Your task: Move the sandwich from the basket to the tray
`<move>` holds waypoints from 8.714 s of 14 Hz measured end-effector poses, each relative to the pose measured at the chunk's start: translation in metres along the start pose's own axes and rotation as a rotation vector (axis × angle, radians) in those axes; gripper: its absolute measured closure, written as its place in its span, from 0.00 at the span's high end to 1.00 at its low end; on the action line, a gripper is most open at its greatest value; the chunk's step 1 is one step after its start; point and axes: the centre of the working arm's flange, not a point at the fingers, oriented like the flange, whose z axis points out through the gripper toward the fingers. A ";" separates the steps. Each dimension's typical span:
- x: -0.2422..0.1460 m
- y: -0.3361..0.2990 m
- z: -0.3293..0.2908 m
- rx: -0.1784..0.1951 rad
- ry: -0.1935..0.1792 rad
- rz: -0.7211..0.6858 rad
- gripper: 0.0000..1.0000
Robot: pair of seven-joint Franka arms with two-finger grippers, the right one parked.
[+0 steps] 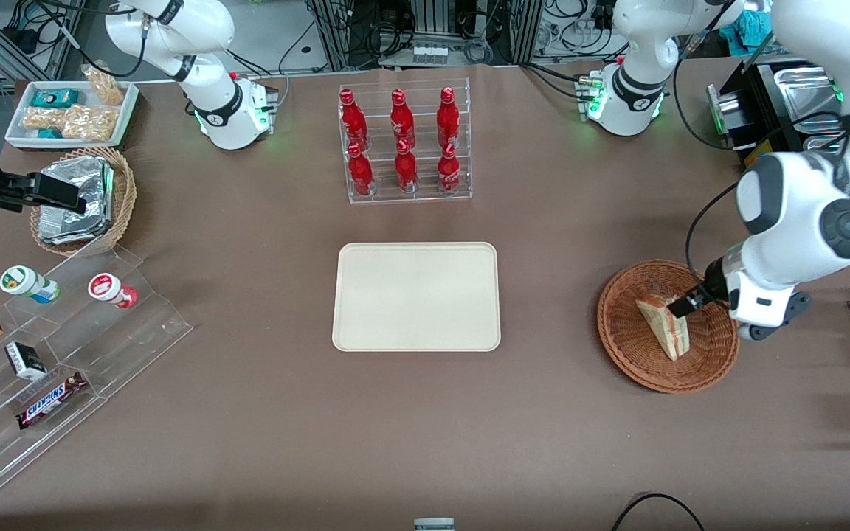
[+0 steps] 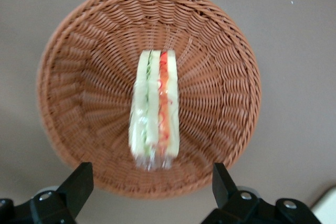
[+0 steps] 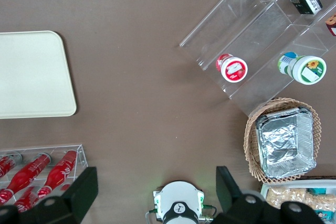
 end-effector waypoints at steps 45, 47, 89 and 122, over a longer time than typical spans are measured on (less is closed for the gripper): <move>-0.384 0.359 0.117 0.079 -0.055 0.432 0.32; -0.377 0.371 0.120 0.061 -0.049 0.357 0.51; -0.080 -0.008 -0.285 0.134 -0.231 0.396 1.00; -0.083 0.016 -0.302 0.090 -0.138 0.348 1.00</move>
